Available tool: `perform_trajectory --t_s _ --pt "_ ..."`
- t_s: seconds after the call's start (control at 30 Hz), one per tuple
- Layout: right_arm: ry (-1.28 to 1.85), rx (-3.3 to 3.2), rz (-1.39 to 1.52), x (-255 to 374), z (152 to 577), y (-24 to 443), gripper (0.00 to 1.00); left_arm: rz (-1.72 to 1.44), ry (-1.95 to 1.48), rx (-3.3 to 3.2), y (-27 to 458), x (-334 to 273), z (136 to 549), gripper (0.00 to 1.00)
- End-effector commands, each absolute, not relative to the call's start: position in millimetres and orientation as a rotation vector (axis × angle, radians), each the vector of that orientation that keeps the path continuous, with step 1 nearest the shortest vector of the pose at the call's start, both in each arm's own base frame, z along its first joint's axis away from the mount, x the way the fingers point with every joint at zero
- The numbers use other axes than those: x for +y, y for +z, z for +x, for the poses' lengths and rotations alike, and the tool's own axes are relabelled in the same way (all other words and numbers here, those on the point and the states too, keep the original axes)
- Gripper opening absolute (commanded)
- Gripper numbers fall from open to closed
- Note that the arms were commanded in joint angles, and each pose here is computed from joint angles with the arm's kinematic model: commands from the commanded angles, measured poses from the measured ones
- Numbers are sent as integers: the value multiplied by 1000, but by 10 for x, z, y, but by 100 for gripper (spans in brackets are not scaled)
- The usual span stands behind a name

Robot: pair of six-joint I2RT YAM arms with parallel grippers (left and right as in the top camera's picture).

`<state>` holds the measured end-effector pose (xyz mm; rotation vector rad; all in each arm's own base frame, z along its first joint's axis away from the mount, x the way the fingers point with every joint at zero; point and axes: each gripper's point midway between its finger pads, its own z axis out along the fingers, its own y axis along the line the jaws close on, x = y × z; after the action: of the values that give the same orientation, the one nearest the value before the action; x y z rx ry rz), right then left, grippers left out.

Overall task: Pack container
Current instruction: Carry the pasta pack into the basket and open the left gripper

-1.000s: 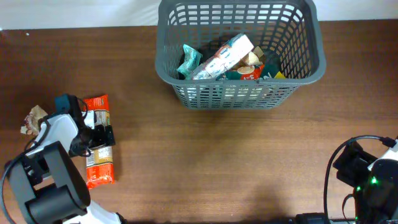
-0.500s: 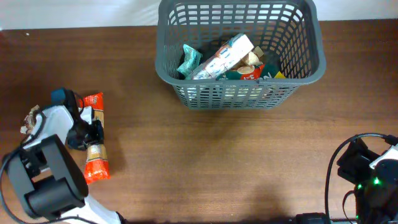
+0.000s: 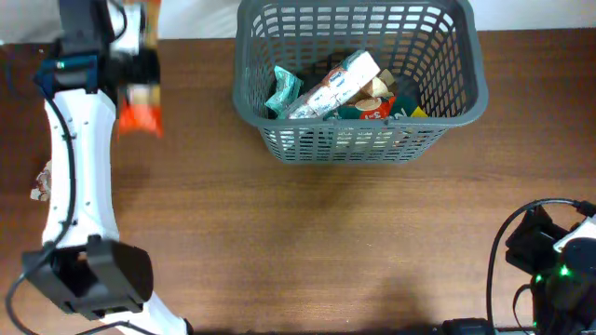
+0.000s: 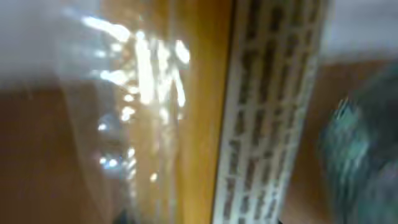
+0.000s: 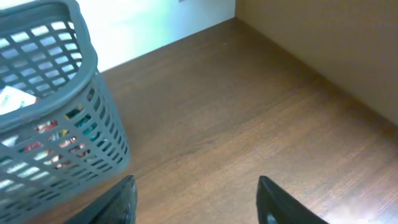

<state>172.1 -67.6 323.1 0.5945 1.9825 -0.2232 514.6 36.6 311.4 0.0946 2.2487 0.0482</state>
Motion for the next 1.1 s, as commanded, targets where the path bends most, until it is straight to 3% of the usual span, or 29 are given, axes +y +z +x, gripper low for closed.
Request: perform_trajectory --t_s 0.0,0.17,0.3,0.47,0.57,0.63,0.73,1.0,1.03,1.07 --pt "-213 1985 587 -655 1731 3231 58 203 60 1757 4755 -60 5141 2" --pt "-201 1991 581 -636 1735 3222 57 396 -114 1344 5650 -937 5062 2" --pt "-201 1991 581 -636 1735 3222 57 630 -331 1173 5730 -1847 4857 2" --pt "-191 2011 574 -614 1723 3184 57 930 -543 1175 5099 -2890 4674 2" --pt "-196 2037 574 -610 1691 3133 57 1177 -547 1351 4134 -3277 4638 2" --pt "-189 2042 570 -598 1692 3125 57 1292 -496 1447 3652 -3264 4655 2" --pt "-181 2044 566 -586 1696 3123 57 1358 -386 1521 3348 -3157 4730 2" --pt "-165 2060 557 -556 1691 3096 57 1618 -375 1668 2651 -2971 4434 2" --pt "-161 2062 555 -551 1692 3095 57 1619 -354 1691 2620 -2937 4441 11" --pt "-160 2062 554 -549 1692 3094 57 1621 -336 1711 2591 -2906 4448 35"
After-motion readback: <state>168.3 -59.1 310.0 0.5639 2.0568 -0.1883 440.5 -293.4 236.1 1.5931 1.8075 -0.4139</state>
